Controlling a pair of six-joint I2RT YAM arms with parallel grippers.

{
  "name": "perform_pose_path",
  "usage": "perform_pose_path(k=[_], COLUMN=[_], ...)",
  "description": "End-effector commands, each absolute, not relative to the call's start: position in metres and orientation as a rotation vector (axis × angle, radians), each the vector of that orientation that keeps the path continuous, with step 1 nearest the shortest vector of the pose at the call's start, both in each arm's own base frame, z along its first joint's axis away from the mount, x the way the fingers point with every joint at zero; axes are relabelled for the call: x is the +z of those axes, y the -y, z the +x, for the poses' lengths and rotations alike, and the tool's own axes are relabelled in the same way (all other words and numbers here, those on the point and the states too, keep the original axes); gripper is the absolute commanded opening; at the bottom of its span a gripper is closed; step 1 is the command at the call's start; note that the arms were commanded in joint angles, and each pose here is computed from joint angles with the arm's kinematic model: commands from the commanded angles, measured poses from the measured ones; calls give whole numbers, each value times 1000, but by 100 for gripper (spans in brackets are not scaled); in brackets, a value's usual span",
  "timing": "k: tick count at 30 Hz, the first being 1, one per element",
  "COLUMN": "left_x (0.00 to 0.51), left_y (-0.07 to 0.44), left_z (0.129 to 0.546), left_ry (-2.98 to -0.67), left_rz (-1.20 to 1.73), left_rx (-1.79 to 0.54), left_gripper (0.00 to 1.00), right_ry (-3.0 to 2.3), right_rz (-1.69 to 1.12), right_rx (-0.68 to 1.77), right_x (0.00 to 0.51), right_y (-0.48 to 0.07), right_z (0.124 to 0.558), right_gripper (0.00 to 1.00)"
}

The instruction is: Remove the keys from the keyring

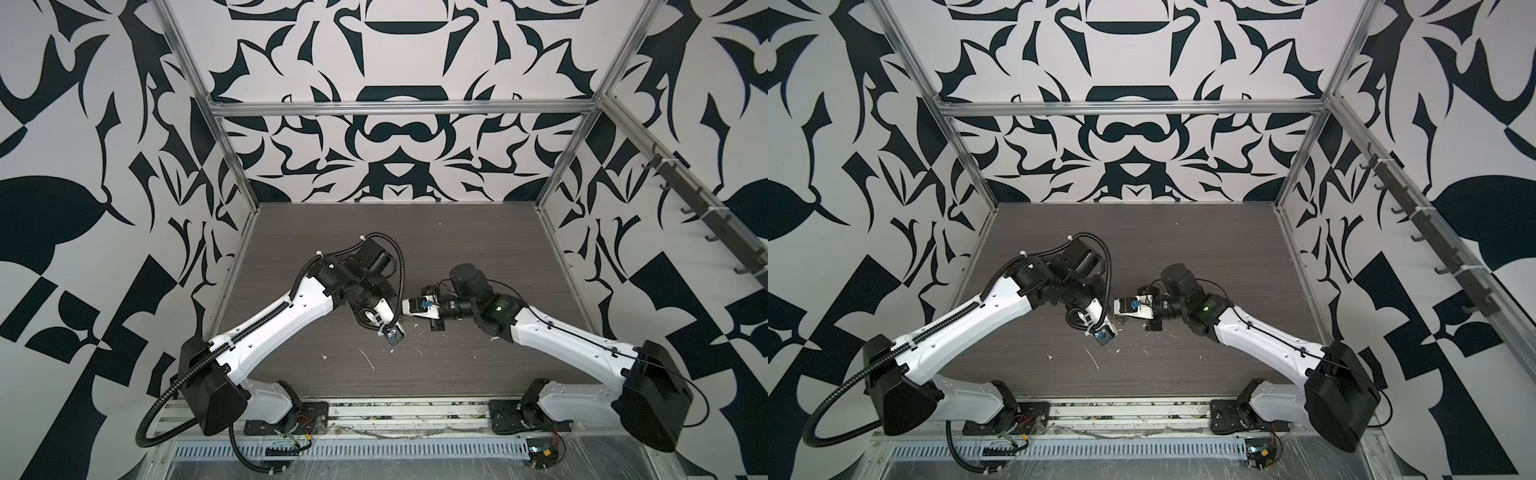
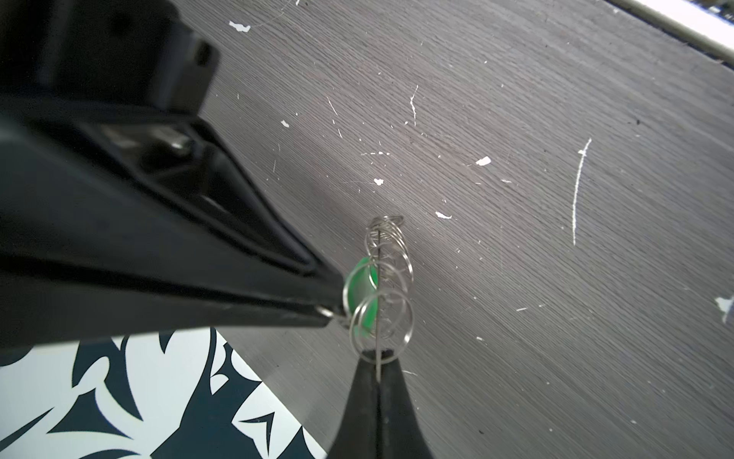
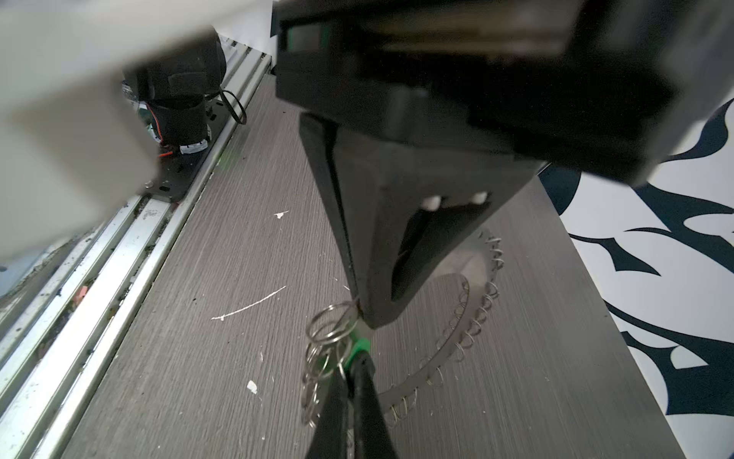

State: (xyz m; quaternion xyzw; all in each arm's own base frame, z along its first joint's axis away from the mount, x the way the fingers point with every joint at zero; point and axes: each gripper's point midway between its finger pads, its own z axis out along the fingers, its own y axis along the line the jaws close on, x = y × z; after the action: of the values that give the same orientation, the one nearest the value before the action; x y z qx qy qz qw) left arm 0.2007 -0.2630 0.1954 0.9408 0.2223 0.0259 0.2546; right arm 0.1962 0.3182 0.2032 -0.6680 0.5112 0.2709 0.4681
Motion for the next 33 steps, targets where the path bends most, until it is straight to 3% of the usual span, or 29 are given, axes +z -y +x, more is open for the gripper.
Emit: perform_pose_path(k=[1,3,4,9,14,19,24,33], left_x=[207,209,211,233,276,317,342,343], left_y=[265,263,263,265,280,294,288,277], left_z=[201,202,203,203,190,187,205,223], left_ry=[-613,-629,-636,-679,-874,-1034,-1191,-1367], left_rz=[2483,2465,2449,2313,2037,1666,1312,1056], left_rx=[50,45,47,59,-157,-388,-470,-423], left_gripper=[14,31,34,42,43,38,41,42], right_ry=[-1220,-1224,-1226,-1230,-1223,-1224,-1294,-1475], right_rz=[-1608,-1595,-1589,-1555,-1502,-1413,-1277,-1036], right_rx=[562,536,524,487,457,474,527,597], right_x=[234,239,242,258,282,304,320,343], right_y=[-314,-311,-310,-305,-300,-296,-299,-293], right_z=[205,207,208,211,212,213,224,243], right_gripper=[0,0,0,0,0,0,0,0])
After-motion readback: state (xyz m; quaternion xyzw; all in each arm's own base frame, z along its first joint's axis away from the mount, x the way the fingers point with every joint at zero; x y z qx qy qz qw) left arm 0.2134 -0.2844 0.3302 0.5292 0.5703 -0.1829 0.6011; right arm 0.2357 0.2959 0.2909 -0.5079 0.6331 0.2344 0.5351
